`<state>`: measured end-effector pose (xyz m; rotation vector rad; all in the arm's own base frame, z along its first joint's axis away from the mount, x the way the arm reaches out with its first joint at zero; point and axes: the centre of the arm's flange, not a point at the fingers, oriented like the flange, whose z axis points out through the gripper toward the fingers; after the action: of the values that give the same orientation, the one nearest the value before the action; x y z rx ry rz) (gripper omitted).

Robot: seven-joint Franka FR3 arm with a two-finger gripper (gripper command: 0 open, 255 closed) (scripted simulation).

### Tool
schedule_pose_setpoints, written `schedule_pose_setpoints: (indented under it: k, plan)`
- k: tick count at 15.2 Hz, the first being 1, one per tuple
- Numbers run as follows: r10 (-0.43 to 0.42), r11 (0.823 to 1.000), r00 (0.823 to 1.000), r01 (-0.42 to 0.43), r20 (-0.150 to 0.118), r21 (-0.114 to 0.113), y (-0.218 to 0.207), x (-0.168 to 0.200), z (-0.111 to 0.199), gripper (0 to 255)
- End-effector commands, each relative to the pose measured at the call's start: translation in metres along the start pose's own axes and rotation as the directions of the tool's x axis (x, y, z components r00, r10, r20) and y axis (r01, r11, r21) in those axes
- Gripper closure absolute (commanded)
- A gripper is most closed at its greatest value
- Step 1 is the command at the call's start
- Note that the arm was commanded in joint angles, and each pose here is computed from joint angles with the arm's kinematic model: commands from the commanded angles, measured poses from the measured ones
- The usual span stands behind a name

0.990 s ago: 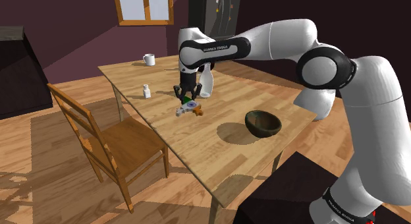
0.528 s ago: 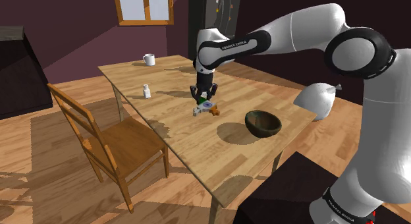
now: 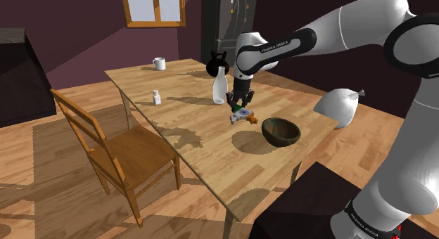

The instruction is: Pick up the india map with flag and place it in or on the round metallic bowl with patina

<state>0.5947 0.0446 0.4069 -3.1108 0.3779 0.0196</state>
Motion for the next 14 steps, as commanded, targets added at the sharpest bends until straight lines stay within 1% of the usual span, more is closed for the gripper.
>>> schedule_pose_setpoints:
  k: [1, 14]
  plan:
    - [-0.001, 1.0, 1.0, 0.001, 0.0, 0.001, 0.026, -0.011, -0.002, 255]
    - [-0.001, 1.0, 1.0, 0.001, 0.0, 0.001, 0.186, -0.072, -0.002, 255]
